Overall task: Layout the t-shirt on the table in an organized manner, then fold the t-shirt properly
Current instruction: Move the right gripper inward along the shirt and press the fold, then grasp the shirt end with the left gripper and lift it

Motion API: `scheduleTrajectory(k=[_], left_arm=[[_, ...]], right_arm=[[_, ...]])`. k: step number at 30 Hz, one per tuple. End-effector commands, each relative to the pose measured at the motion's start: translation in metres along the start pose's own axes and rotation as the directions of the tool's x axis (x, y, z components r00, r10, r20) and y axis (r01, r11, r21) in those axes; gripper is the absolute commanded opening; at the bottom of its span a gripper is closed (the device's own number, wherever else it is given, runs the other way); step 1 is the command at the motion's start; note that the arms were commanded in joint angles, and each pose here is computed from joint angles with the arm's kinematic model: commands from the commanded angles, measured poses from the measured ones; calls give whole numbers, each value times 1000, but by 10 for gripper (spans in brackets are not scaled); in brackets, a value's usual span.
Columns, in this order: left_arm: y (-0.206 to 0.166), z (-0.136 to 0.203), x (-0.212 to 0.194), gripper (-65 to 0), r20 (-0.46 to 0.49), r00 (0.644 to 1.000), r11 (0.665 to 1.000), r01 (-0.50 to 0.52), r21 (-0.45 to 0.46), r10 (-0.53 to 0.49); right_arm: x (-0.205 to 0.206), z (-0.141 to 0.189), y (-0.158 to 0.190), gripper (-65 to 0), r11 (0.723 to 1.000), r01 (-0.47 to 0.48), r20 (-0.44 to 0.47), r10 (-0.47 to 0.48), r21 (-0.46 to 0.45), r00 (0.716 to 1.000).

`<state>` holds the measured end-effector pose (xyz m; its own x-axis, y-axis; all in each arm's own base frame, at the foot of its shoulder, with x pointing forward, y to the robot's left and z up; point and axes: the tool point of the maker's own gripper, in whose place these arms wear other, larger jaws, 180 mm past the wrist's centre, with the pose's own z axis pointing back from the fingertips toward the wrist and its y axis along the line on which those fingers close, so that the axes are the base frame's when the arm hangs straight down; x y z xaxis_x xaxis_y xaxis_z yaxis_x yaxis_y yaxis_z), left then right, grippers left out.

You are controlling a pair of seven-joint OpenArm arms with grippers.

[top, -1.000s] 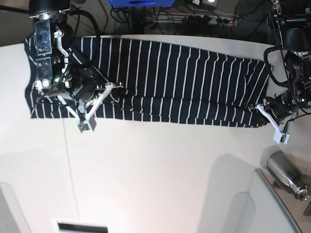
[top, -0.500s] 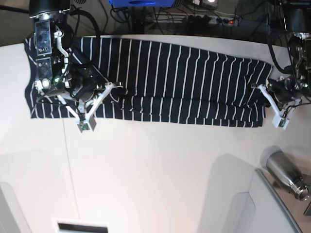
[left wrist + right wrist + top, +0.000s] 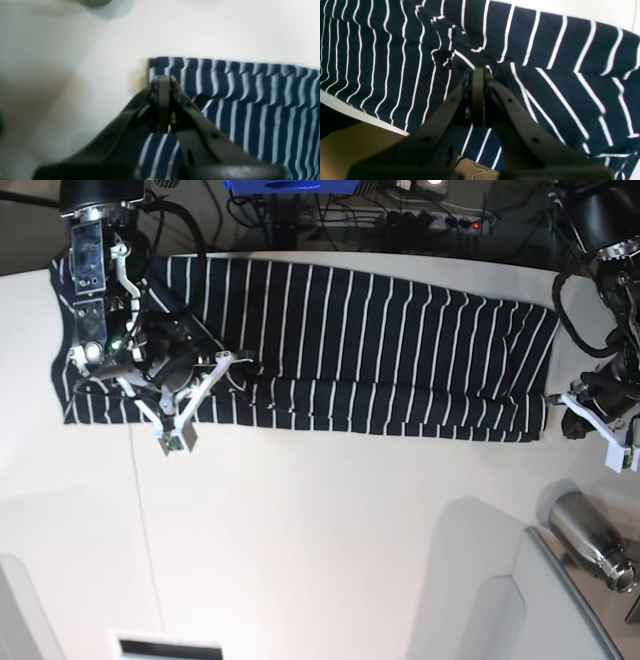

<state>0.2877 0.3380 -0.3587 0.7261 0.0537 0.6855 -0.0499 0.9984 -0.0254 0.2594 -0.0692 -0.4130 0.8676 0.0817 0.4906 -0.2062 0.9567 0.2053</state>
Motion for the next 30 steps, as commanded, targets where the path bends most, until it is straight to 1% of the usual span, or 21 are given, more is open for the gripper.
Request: scheduleTrajectory(k=[1, 2, 3, 6, 7, 10, 11, 13, 15, 16, 17, 19, 21, 22, 24, 25, 30], left_arm=[[20, 6, 3, -650, 18, 1000, 999, -24, 45, 23], [24, 3, -5, -650, 2, 999, 998, -53, 43, 53], [27, -2, -18, -650, -31, 998, 998, -55, 26, 56], [30, -13, -37, -650, -103, 995, 997, 7, -77, -15], [36, -15, -42, -650, -124, 992, 996, -2, -84, -8], [53, -20, -58, -650, -180, 982, 995, -71, -73, 56], [56, -22, -64, -543, -198, 977, 993, -95, -72, 79], [57, -26, -77, -283, -229, 966, 987, -140, -74, 120], [57, -29, -83, -87, -229, 962, 983, -169, -76, 148], [57, -32, -84, -10, -210, 964, 980, -184, -78, 165], [57, -34, -85, 0, -190, 965, 977, -196, -79, 178], [56, -39, -85, 0, -146, 967, 972, -220, -82, 207], [56, -42, -88, 0, -134, 962, 965, -250, -84, 238], [55, -43, -91, 0, -139, 959, 962, -261, -85, 248], [54, -45, -96, -33, -149, 953, 957, -278, -87, 263], [54, -45, -96, -39, -148, 953, 956, -280, -87, 265], [39, -55, -87, -43, -130, 951, 947, -297, -118, 282]], right_arm=[[15, 8, 3, -648, 1000, -5, 59, 4, 8, 998], [12, 11, 3, -648, 1000, -7, 61, 7, 6, 998], [12, 14, 3, -648, 1000, -12, 70, 12, 3, 998], [9, 18, 5, -650, 1000, -14, 74, 14, 3, 997], [8, 18, 5, -650, 1000, -13, 71, 13, 3, 997], [6, 17, 4, -650, 1000, -11, 65, 11, 3, 998], [7, 17, 4, -650, 1000, -12, 71, 11, 2, 997], [7, 17, 4, -650, 1000, -9, 85, 9, 3, 996], [7, 17, 5, -650, 1000, -9, 93, 8, 3, 996], [7, 17, 5, -650, 1000, -9, 93, 8, 3, 996], [7, 17, 5, -650, 1000, -9, 93, 8, 3, 996], [7, 17, 5, -650, 1000, -9, 93, 8, 3, 996], [7, 17, 4, -650, 1000, -9, 91, 9, 2, 996], [7, 17, 4, -650, 1000, -9, 91, 9, 2, 996], [6, 17, 0, -650, 1000, -16, 88, 16, -6, 996], [6, 18, -1, -650, 1000, -18, 87, 18, -9, 996], [6, 18, -3, -650, 1000, -22, 85, 23, -14, 996]])
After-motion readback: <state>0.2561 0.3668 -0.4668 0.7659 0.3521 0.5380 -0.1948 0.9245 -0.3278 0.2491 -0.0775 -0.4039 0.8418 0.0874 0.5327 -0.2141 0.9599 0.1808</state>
